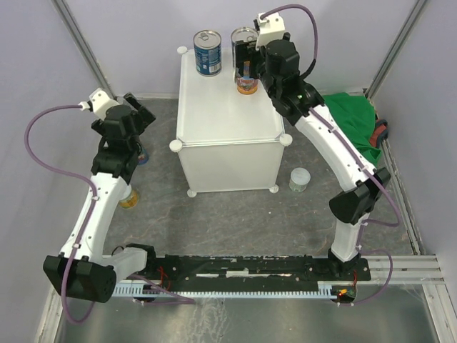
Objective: Place and organize the canned foods onto the counter
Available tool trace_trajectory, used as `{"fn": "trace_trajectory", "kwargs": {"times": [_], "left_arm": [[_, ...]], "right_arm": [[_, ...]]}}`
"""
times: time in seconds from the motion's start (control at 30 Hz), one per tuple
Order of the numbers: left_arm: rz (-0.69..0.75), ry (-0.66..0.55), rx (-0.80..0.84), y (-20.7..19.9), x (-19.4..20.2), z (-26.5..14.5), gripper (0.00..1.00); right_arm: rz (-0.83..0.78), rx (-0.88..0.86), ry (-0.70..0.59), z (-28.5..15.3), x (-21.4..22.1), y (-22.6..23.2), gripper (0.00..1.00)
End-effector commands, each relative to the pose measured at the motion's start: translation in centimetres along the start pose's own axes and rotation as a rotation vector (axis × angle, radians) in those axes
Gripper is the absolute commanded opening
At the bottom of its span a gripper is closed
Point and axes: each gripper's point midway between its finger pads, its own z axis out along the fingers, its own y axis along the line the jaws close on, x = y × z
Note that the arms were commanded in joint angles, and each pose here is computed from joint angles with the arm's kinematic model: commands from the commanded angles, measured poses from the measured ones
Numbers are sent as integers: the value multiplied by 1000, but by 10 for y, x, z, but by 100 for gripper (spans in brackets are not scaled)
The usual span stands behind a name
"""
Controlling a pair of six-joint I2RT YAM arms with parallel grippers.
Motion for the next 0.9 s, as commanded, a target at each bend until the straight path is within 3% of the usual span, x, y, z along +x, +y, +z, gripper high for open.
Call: {"fn": "trace_trajectory", "kwargs": {"times": [0.0,0.33,0.57,0.87], "left_arm": [[-84,0,-91,22,4,15,99],[-159,-24,-309,73,14,32,99],[-62,5,-415,94,25,33,99],[30,124,-509,110,68,56,99]], "right_arm": [[77,-19,-117,-28,-47,-5,99],[140,-58,-129,-65,-47,-10,99],[185,-79,-137,-93,-41,-12,99],[185,-85,-148,-125,-48,-13,99]]}}
